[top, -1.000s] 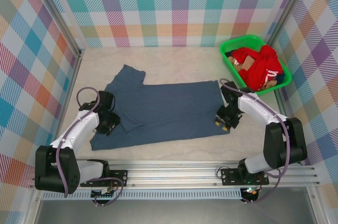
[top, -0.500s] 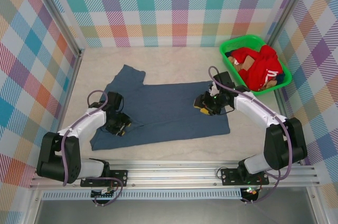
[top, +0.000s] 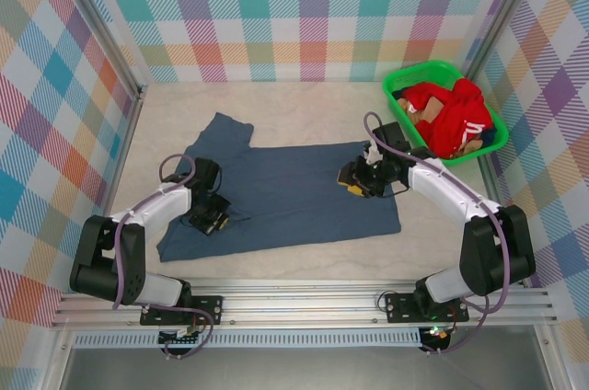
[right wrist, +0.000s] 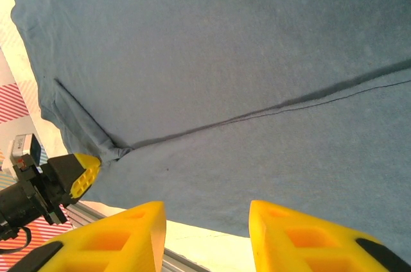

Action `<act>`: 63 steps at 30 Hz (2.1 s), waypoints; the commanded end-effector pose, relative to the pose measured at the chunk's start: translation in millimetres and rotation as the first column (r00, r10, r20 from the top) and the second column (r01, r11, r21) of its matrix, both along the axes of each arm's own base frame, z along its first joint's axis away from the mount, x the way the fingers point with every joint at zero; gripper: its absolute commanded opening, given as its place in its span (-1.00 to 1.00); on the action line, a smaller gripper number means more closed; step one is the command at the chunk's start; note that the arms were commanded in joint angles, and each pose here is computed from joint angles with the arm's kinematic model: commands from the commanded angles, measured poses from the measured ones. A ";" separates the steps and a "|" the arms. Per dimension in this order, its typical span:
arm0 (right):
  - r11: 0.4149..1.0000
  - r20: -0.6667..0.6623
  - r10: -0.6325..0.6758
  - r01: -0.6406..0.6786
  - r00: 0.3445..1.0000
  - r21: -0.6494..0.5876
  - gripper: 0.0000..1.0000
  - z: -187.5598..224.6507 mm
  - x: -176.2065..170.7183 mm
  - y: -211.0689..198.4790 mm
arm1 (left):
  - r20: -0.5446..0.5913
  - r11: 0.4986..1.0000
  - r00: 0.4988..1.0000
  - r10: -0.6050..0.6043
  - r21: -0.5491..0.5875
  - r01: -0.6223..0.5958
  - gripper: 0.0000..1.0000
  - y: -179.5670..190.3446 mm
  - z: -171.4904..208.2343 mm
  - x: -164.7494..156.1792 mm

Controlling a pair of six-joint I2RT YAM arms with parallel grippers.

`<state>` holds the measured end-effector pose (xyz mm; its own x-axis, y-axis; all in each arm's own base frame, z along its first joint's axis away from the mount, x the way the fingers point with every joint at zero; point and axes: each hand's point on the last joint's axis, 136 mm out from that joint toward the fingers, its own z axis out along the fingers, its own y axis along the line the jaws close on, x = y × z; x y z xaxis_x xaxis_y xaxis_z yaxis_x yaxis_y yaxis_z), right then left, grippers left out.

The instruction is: Fold and stack the t-shirts

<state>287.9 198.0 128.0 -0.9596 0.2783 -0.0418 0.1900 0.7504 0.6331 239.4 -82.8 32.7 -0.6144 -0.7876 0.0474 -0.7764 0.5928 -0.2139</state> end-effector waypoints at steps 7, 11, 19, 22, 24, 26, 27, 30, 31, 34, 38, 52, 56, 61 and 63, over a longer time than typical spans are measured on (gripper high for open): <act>1.000 0.020 0.010 -0.010 1.000 0.011 -0.27 11.1 5.7 3.9 | 0.055 0.990 0.990 -0.130 0.069 0.126 -1.00 -14.8 22.8 31.3; 1.000 0.017 0.010 -0.010 1.000 0.007 -0.28 10.4 5.6 3.4 | 0.068 0.978 0.978 -0.197 0.086 0.191 -1.00 -27.0 27.3 48.5; 1.000 0.012 0.010 -0.010 1.000 0.001 -0.31 10.1 2.7 1.5 | 0.044 0.927 0.938 -0.344 0.172 0.332 -1.00 -44.9 28.2 80.8; 1.000 0.005 0.012 -0.012 1.000 -0.002 -0.31 8.6 0.5 1.0 | 0.029 0.899 0.912 -0.408 0.188 0.396 -1.00 -55.5 24.8 89.3; 1.000 -0.001 0.011 -0.011 1.000 -0.002 -0.31 7.4 -0.5 0.6 | 0.018 0.876 0.893 -0.450 0.200 0.438 -1.00 -62.2 22.6 94.9; 1.000 -0.008 0.014 -0.014 1.000 -0.002 -0.32 6.1 -1.9 0.7 | 0.007 0.849 0.870 -0.493 0.220 0.480 -1.00 -67.5 20.6 100.1; 1.000 -0.008 0.014 -0.014 1.000 0.000 -0.32 6.3 -1.9 0.9 | -0.004 0.834 0.858 -0.514 0.232 0.501 -1.00 -68.6 19.9 102.6; 1.000 -0.016 0.017 -0.017 1.000 0.003 -0.32 5.2 -3.1 1.4 | -0.037 0.789 0.821 -0.570 0.255 0.559 -0.92 -72.3 17.8 106.8; 1.000 -0.014 0.020 -0.020 1.000 0.003 -0.31 5.5 -3.5 1.6 | -0.043 0.773 0.808 -0.588 0.265 0.576 -0.72 -73.8 18.8 107.4; 1.000 -0.016 0.020 -0.020 1.000 0.000 -0.31 4.7 -4.3 0.8 | -0.014 0.733 0.777 -0.630 0.320 0.600 -0.40 -75.9 33.4 112.1; 1.000 -0.021 0.018 -0.019 1.000 -0.014 -0.31 0.8 -5.4 -1.6 | 0.029 0.742 0.799 -0.601 0.392 0.544 -0.11 -62.0 65.8 111.5; 0.946 -0.165 -0.193 0.139 0.967 -0.293 -0.54 -65.3 -12.2 -89.3 | -0.078 0.991 0.995 -0.055 0.116 0.064 -0.44 44.0 24.7 6.3; 0.938 -0.192 -0.193 0.123 0.962 -0.323 -0.54 -79.6 -11.5 -94.2 | -0.105 0.996 0.994 0.025 0.089 -0.016 -0.44 60.2 3.3 0.8; 0.906 -0.276 -0.260 0.135 0.925 -0.402 -0.56 -101.6 -19.6 -109.1 | -0.138 0.987 0.990 0.040 0.157 -0.018 -0.44 78.8 -11.8 9.5; 0.891 -0.300 -0.289 0.140 0.909 -0.433 -0.56 -109.5 -22.5 -114.4 | -0.143 0.982 0.989 0.034 0.189 -0.006 -0.44 86.2 -14.4 14.9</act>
